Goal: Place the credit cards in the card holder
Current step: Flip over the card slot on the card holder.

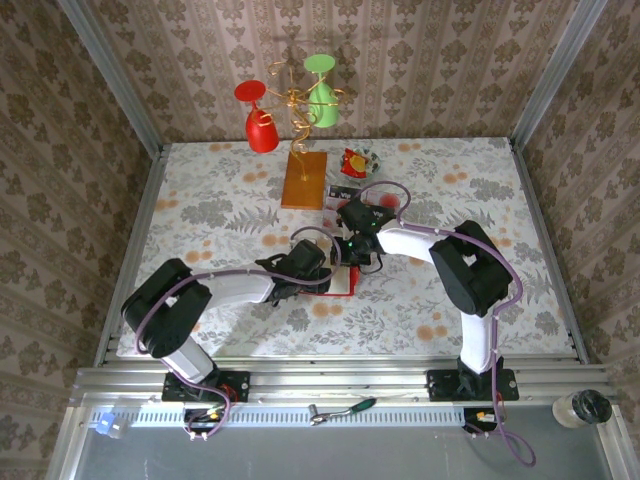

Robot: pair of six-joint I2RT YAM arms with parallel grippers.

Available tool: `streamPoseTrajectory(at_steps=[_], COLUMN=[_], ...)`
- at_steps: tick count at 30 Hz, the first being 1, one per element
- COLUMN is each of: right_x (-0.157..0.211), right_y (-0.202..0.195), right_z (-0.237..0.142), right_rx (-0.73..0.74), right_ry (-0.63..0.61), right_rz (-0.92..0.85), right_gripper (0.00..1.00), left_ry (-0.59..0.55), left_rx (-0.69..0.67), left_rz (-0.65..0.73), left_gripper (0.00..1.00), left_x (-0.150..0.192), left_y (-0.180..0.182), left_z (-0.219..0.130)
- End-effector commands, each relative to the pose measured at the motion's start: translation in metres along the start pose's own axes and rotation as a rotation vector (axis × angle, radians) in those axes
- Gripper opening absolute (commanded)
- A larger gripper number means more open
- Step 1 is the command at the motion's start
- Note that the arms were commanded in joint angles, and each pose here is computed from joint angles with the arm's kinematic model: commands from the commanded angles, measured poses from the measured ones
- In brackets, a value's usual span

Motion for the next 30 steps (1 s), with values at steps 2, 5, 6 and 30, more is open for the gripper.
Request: streamPoseTrajectory(at_steps=[2, 5, 6, 30], right_x=[0.017, 0.018, 0.019, 0.022], right_y=[-0.009, -0.010, -0.010, 0.003], right_z=[0.015, 0.014, 0.013, 0.012], right_rx=[0.026, 0.025, 0.024, -0.022], right_ry=[0.072, 0.070, 0.068, 0.056], right_rz=[0.022, 0.018, 0.018, 0.026], right_gripper=[0.10, 0.10, 0.10, 0.10], left_ry=[0.017, -0.013, -0.026, 0.001], left_rx=[-0.016, -0.010, -0.008, -0.077], left_rz=[0.014, 0.007, 0.002, 0.049], left_gripper=[0.89, 0.89, 0.89, 0.88], left_x=[0.007, -0.001, -0.003, 0.010], left_y=[0.003, 0.002, 0.003, -0.003], left_z=[-0.001, -0.014, -0.018, -0.005])
Point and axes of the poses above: each hand's point on the last joint's axis, 136 mm out from that joint toward the fingers, its own z axis out along the fingers, its own y axis along the line the jaws close on, x = y × z, the point moved 7 cm from there along -z, back along the fingers, and after that the axes turned 3 degrees about -z, right-handed, at the moved point
